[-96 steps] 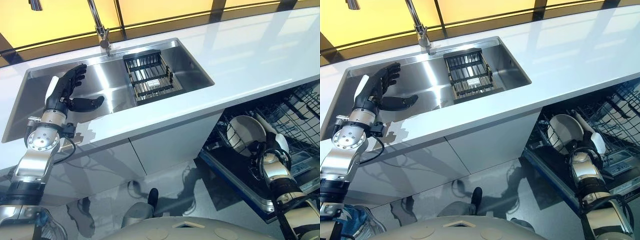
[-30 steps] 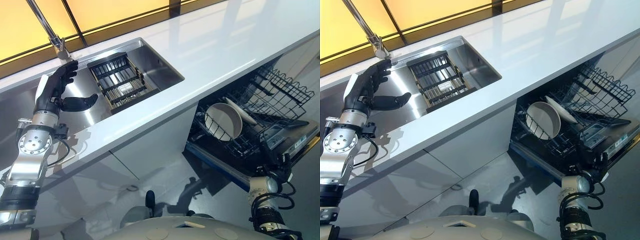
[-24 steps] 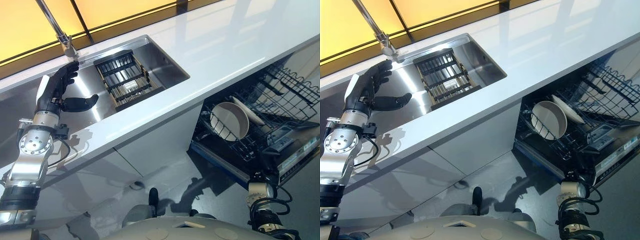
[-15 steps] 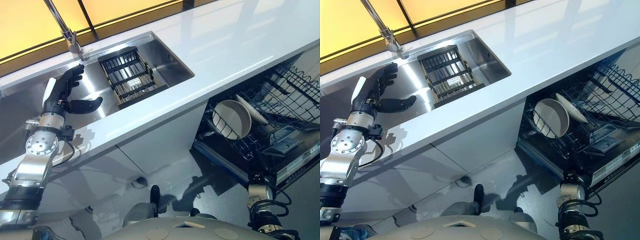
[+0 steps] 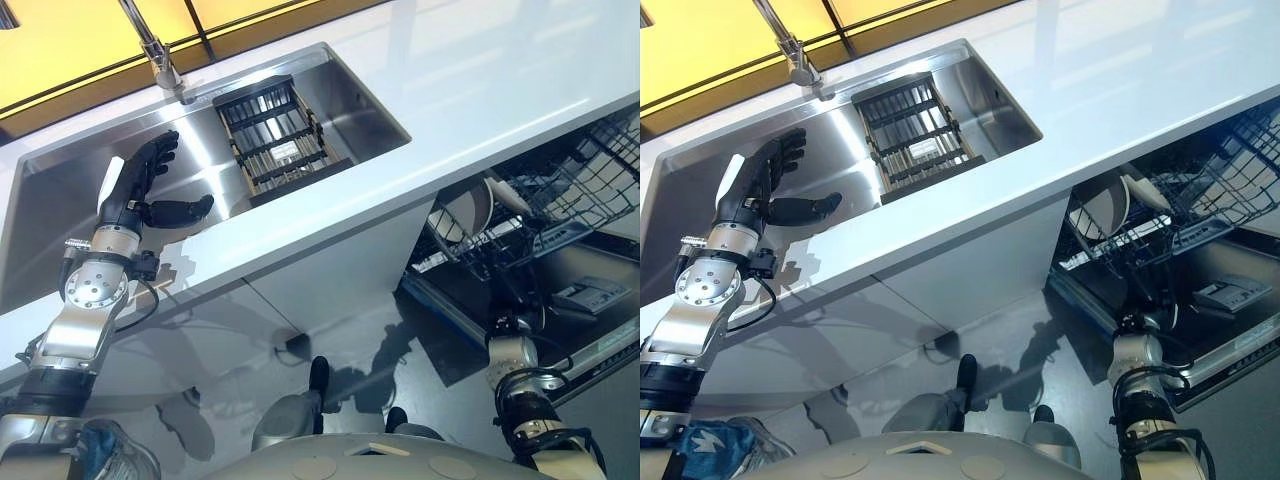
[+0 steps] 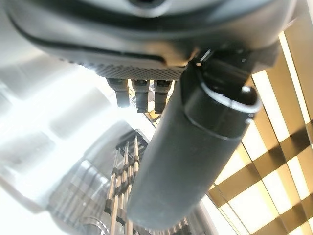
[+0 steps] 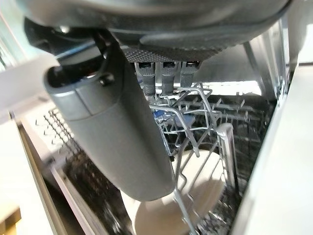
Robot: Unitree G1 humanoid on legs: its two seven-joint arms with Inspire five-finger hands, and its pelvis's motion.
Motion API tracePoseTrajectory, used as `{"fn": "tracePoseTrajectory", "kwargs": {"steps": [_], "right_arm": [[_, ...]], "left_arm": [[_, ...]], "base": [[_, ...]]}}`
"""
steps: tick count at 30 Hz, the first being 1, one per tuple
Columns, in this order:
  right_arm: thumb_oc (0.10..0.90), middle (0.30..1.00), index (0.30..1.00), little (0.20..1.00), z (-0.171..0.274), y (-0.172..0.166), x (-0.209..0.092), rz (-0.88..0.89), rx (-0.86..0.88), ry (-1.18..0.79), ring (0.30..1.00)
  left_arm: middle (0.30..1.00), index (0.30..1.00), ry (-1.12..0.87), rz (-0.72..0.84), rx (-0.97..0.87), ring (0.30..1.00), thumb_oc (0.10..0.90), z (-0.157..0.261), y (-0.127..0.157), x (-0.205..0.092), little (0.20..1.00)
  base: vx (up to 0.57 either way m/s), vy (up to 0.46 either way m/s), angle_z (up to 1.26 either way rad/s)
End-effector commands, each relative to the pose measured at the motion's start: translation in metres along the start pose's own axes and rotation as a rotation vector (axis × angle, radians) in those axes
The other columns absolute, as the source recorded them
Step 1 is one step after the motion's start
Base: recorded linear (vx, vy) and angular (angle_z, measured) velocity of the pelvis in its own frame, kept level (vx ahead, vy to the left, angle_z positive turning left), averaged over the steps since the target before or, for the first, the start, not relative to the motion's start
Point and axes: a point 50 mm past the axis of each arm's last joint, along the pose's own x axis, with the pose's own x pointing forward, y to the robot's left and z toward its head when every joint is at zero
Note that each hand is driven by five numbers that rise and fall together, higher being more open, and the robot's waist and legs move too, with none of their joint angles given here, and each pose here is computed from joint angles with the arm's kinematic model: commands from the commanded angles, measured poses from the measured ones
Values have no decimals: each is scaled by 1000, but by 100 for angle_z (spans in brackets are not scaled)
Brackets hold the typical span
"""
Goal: Pick up plates and place into dishwasher.
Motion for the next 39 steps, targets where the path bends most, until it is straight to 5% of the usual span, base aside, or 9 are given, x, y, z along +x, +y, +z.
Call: {"fn": "tracePoseTrajectory", "kwargs": {"steps": [1,11,24,34,39], "right_arm": [[800,900,900,900,45,150,-4,553,40,-188,900],[800,900,900,900,71,189,10,543,148,-188,900],[800,900,900,900,96,194,13,524,253,-270,900],[800,900,900,900,78,167,15,402,101,-245,900],[800,900,900,900,65,126,14,340,14,-225,900]], "left_arm": [[900,900,-307,97,-8,900,800,66,15,27,900],[900,900,-307,56,-19,900,800,74,10,35,900],[900,900,-274,21,-20,900,800,68,8,35,900],[900,900,-259,9,-23,900,800,66,8,34,900],[900,900,-266,12,-26,900,800,63,7,26,900]], "base": [[67,64,7],[47,60,13],[47,40,4],[10,9,0],[-21,6,-5]]}}
